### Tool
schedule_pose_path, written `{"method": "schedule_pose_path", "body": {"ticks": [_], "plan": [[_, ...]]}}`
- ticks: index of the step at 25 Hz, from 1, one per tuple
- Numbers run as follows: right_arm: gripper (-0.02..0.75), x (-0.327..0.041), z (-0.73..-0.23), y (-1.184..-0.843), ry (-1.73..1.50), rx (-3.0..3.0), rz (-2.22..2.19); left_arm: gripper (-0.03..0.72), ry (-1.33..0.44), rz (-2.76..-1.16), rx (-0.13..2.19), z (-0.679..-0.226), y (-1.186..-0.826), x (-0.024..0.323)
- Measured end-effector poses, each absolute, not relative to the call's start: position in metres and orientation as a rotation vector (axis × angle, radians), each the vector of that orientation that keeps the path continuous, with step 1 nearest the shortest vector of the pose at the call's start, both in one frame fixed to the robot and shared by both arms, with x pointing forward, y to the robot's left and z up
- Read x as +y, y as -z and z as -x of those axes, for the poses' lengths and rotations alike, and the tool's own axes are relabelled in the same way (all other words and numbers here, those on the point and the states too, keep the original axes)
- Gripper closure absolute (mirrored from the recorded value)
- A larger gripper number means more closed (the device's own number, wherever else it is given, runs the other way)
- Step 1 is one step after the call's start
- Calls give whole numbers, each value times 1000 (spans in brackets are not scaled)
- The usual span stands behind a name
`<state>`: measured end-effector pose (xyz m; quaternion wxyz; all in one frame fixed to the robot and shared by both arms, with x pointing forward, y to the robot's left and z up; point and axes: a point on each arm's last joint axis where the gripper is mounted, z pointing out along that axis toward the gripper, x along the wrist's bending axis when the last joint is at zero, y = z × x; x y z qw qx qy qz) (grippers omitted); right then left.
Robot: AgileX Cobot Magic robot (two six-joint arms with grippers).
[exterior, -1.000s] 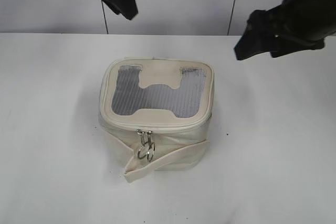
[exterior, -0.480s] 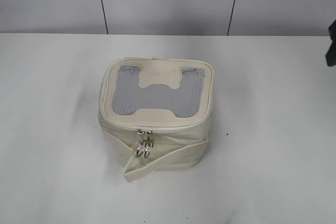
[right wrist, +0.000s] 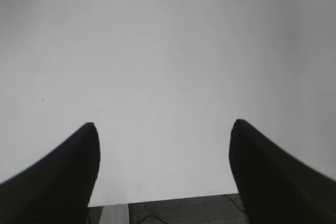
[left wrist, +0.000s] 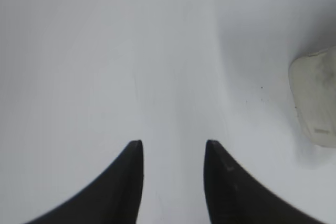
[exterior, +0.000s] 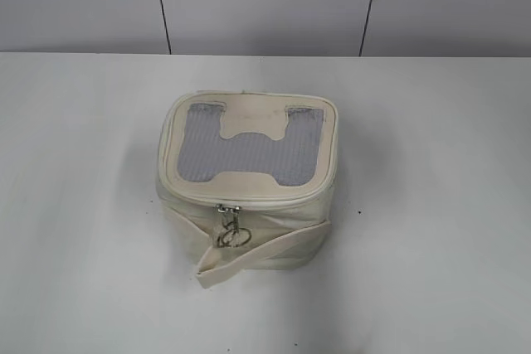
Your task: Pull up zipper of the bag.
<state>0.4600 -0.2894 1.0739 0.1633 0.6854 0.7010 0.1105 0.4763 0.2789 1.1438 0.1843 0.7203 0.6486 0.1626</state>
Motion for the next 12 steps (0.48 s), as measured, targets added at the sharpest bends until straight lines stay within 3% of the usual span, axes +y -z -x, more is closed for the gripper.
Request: {"method": "schedule_pose_path", "body": {"ticks": [12], "plan": [[143,-301,-320,-1097,-627,1789,-1779,383,-702,-1660,1526,-308,-1125,287]]}}
